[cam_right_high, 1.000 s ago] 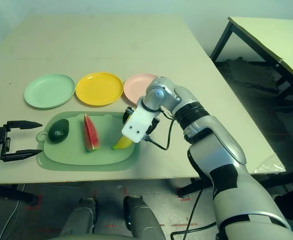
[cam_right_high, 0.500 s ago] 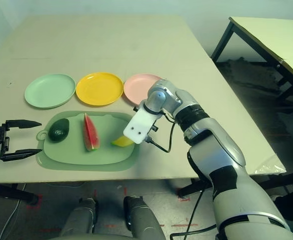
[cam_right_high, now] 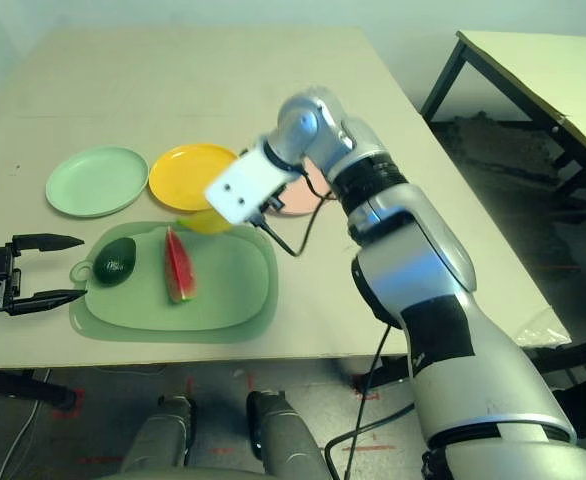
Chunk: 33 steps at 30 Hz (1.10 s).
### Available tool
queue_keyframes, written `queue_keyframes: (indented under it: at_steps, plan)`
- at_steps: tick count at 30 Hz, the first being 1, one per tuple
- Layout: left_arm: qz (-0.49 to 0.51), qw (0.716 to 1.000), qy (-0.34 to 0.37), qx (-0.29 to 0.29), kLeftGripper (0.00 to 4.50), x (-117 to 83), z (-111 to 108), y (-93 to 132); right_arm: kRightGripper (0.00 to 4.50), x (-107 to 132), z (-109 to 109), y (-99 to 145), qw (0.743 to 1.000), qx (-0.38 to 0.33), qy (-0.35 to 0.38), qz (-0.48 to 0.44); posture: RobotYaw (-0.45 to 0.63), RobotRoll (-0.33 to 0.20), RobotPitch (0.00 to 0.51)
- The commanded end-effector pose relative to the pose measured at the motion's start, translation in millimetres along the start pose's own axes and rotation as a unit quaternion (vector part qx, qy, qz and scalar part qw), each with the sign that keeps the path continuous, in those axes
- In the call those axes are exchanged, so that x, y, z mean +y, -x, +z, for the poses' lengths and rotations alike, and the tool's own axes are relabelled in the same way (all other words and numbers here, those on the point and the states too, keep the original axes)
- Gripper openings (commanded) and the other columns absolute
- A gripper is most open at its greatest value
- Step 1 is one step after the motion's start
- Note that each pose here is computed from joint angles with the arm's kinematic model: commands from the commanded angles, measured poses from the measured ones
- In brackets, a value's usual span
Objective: Place the fruits into color-matched plates.
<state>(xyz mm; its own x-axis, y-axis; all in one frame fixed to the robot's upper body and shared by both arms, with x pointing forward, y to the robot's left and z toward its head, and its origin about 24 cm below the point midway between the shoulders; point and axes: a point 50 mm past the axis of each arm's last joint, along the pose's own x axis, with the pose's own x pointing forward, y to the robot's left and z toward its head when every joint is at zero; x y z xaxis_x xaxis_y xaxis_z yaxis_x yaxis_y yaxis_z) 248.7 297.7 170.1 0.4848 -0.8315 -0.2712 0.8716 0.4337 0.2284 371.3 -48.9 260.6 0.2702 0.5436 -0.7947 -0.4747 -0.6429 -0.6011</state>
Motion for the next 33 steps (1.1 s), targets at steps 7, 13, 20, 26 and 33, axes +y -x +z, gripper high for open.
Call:
queue_keyframes:
  at_steps: [7,13,20,26,33]
  plan:
    - [0.154,0.987,0.046,0.007,4.50,-4,9,-1,1.64,-16,-1,-34,0.992,0.063,-0.058,-0.094,0.19,0.000,0.165]
    - [0.179,0.982,0.051,0.013,4.50,-18,15,-2,1.64,-13,-2,-56,0.983,0.100,-0.084,-0.129,0.25,0.000,0.172]
    - [0.192,0.980,0.053,0.015,4.50,-31,20,3,1.64,-4,-7,-71,0.977,0.126,-0.103,-0.141,0.30,0.000,0.188]
    - [0.212,0.976,0.051,0.012,4.50,-34,27,8,1.64,6,-11,-78,0.976,0.142,-0.107,-0.125,0.32,0.000,0.206]
    - [0.234,0.972,0.034,0.004,4.50,-28,36,10,1.64,12,-20,-76,0.970,0.157,-0.130,-0.131,0.32,0.000,0.208]
